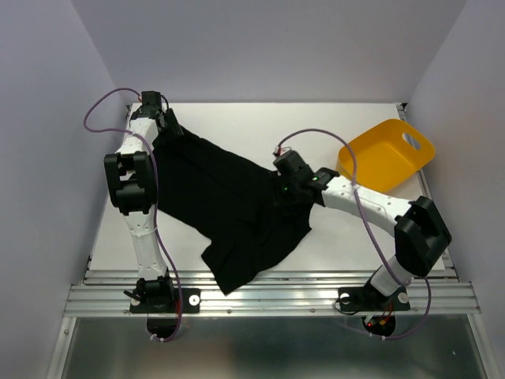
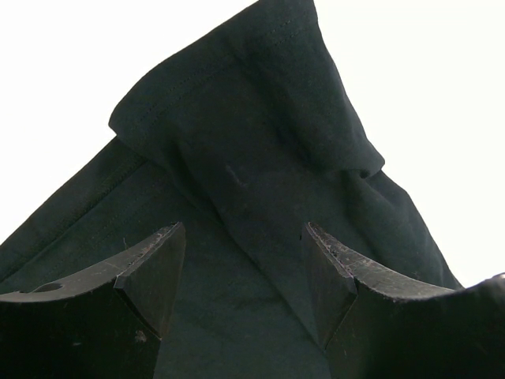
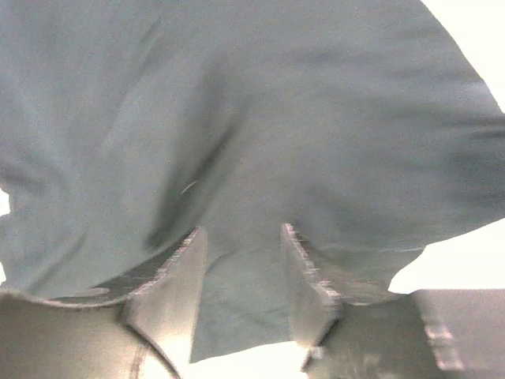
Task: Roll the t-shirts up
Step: Fold the T-shirt at the center of the board.
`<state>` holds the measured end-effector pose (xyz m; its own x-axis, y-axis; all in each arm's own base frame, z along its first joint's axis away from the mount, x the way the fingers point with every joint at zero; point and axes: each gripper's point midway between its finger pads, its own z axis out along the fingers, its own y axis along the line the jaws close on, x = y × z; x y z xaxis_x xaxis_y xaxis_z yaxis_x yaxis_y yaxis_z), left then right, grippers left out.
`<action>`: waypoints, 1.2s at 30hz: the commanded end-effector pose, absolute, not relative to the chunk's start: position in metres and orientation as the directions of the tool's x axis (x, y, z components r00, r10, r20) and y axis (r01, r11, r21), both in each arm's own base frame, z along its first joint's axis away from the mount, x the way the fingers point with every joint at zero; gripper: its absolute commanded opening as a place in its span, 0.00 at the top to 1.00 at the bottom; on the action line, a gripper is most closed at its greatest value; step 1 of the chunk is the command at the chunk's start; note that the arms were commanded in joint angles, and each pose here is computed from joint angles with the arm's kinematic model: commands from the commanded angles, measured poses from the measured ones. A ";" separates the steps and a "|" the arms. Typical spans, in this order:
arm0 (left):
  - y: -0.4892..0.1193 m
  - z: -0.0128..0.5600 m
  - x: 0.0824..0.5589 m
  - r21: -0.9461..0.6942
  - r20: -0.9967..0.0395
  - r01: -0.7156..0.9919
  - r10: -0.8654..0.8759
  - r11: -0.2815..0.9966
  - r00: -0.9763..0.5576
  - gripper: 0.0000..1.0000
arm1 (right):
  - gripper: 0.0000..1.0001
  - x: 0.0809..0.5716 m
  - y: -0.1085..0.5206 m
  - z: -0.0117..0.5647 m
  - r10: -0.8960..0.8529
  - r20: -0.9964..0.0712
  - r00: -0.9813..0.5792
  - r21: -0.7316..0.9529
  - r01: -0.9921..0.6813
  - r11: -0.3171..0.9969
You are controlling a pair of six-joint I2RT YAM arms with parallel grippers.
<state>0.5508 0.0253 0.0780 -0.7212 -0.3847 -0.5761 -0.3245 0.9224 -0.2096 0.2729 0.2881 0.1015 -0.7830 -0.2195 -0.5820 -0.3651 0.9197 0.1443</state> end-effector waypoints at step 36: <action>-0.024 0.136 0.561 -0.211 -0.666 -0.230 -0.312 0.950 -0.678 0.29 | 0.99 0.376 0.190 0.077 0.118 -0.602 -0.790 0.183 0.008 0.983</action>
<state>0.5482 -0.0004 0.0424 -0.7756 -0.3525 -0.5237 -0.3004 0.9357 -0.1851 0.3560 0.1868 0.0352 -0.8478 0.1080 -0.5191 0.0297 0.9872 0.1568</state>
